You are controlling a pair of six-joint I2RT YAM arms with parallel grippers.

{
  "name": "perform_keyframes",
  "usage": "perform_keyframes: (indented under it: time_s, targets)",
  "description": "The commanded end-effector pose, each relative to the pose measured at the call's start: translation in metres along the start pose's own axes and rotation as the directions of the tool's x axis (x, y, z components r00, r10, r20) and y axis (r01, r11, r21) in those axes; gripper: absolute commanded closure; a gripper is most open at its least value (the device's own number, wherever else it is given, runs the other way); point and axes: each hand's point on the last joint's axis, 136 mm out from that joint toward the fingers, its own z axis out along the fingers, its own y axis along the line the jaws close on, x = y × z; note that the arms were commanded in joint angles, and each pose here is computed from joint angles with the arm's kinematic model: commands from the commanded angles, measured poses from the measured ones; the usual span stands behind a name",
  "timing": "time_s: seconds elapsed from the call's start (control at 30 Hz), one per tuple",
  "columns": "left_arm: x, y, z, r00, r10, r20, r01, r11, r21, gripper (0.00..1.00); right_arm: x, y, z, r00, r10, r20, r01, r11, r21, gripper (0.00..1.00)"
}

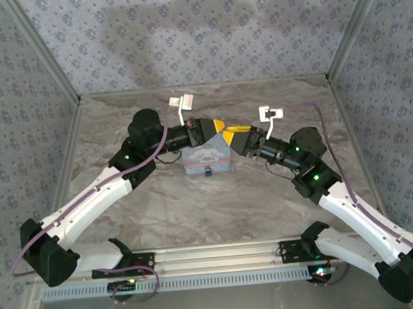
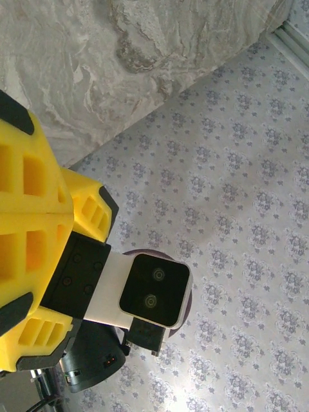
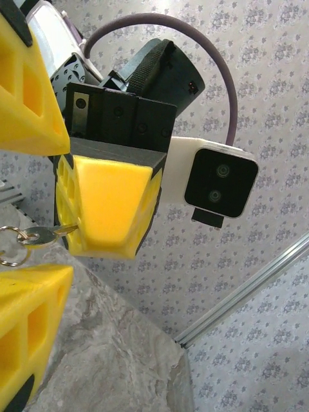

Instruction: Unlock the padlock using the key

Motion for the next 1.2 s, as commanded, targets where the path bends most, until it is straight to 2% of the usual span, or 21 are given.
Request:
perform_keyframes:
  time_s: [0.0, 0.07, 0.2, 0.23, 0.37, 0.57, 0.67, 0.73, 0.87, 0.97, 1.17]
  targets:
    - [-0.005, -0.014, -0.005, 0.999, 0.027, 0.037, -0.028, 0.999, 0.039, 1.00, -0.010, 0.012, 0.001, 0.999, -0.015, 0.036, 0.017, 0.999, -0.037, 0.57]
    - [-0.005, -0.013, -0.005, 0.999, 0.030, 0.041, -0.031, 0.999, 0.035, 1.00, -0.008, 0.011, 0.002, 0.999, -0.011, 0.031, 0.012, 0.999, -0.039, 0.63]
    - [-0.006, -0.013, -0.006, 0.998, 0.032, 0.050, -0.034, 0.999, 0.035, 1.00, -0.004, 0.006, 0.002, 1.000, 0.001, 0.022, -0.001, 1.000, -0.025, 0.64]
    - [-0.007, -0.013, -0.007, 0.998, 0.031, 0.053, -0.033, 0.999, 0.034, 1.00, -0.003, 0.006, 0.002, 1.000, 0.003, 0.018, -0.003, 1.000, -0.024, 0.68]
    - [-0.007, -0.014, -0.007, 0.998, 0.031, 0.057, -0.033, 0.999, 0.039, 1.00, -0.002, 0.003, 0.003, 1.000, 0.007, 0.016, -0.007, 1.000, -0.017, 0.71]
    - [-0.008, -0.016, -0.008, 0.997, 0.033, 0.063, -0.036, 0.999, 0.040, 1.00, 0.002, -0.001, 0.005, 1.000, 0.019, -0.004, -0.019, 1.000, -0.004, 0.68]
    - [-0.008, -0.017, -0.008, 0.997, 0.036, 0.065, -0.039, 0.998, 0.044, 1.00, 0.003, -0.004, 0.006, 1.000, 0.022, -0.009, -0.022, 1.000, 0.006, 0.70]
    - [-0.009, -0.017, -0.008, 0.997, 0.036, 0.066, -0.039, 0.998, 0.044, 1.00, 0.002, -0.004, 0.006, 1.000, 0.025, 0.001, -0.025, 1.000, -0.001, 0.85]
    - [-0.009, -0.017, -0.009, 0.997, 0.035, 0.065, -0.038, 0.998, 0.044, 1.00, -0.001, -0.004, 0.005, 1.000, 0.020, 0.003, -0.020, 1.000, 0.002, 0.89]
    - [-0.008, -0.018, -0.009, 0.997, 0.037, 0.064, -0.040, 0.998, 0.046, 1.00, -0.001, -0.004, 0.006, 1.000, 0.012, -0.002, -0.012, 1.000, 0.000, 1.00]
    - [-0.006, -0.018, -0.007, 0.998, 0.034, 0.053, -0.037, 0.998, 0.053, 1.00, -0.005, 0.000, 0.005, 1.000, -0.019, 0.014, 0.019, 1.000, -0.007, 1.00]
